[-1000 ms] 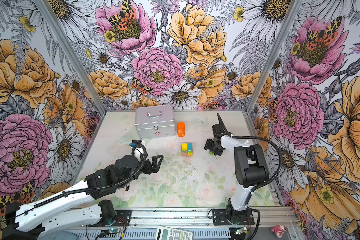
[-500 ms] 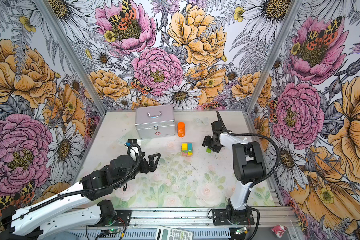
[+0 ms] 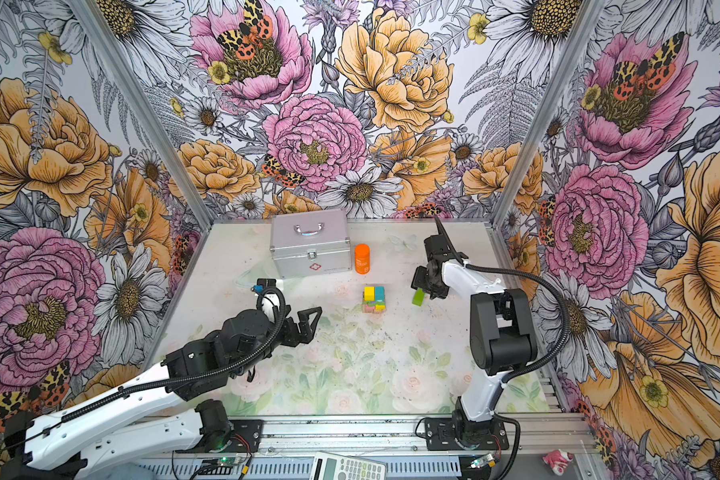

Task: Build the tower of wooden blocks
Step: 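Close the right gripper on the lime-green block and lift it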

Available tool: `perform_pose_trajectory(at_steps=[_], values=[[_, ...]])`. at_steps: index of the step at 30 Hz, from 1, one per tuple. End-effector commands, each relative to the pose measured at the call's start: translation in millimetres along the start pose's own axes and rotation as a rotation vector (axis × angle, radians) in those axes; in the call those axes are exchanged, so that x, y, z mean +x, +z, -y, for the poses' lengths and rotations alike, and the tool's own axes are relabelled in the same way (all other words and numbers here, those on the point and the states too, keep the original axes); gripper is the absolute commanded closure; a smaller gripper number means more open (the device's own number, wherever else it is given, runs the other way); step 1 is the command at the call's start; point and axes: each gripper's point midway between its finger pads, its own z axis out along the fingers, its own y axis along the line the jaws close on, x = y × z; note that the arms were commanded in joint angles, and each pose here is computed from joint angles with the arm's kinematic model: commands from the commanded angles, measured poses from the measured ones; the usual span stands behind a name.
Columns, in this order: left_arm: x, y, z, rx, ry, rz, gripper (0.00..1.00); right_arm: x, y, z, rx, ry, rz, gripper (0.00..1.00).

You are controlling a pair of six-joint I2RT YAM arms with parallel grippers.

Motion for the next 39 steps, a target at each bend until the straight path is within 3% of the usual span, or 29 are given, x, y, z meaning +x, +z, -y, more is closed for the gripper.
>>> perform_pose_trajectory(at_steps=[1, 14, 22, 39], values=[[3.1, 1.2, -2.6, 0.003, 0.000, -0.001, 0.01, -17.2, 0.8, -3.3, 0.024, 0.010, 0.028, 0.41], [5.3, -4.0, -21.8, -0.013, -0.018, 0.022, 0.01, -17.1, 25.3, -2.8, 0.130, -0.028, -0.045, 0.52], [5.6, -6.1, -27.1, -0.008, -0.026, 0.027, 0.01, -15.8, 25.7, 16.2, 0.226, -0.043, -0.057, 0.52], [4.0, -8.4, -28.8, 0.005, -0.040, 0.039, 0.01, 7.4, 3.9, 37.3, 0.233, -0.024, -0.074, 0.53]])
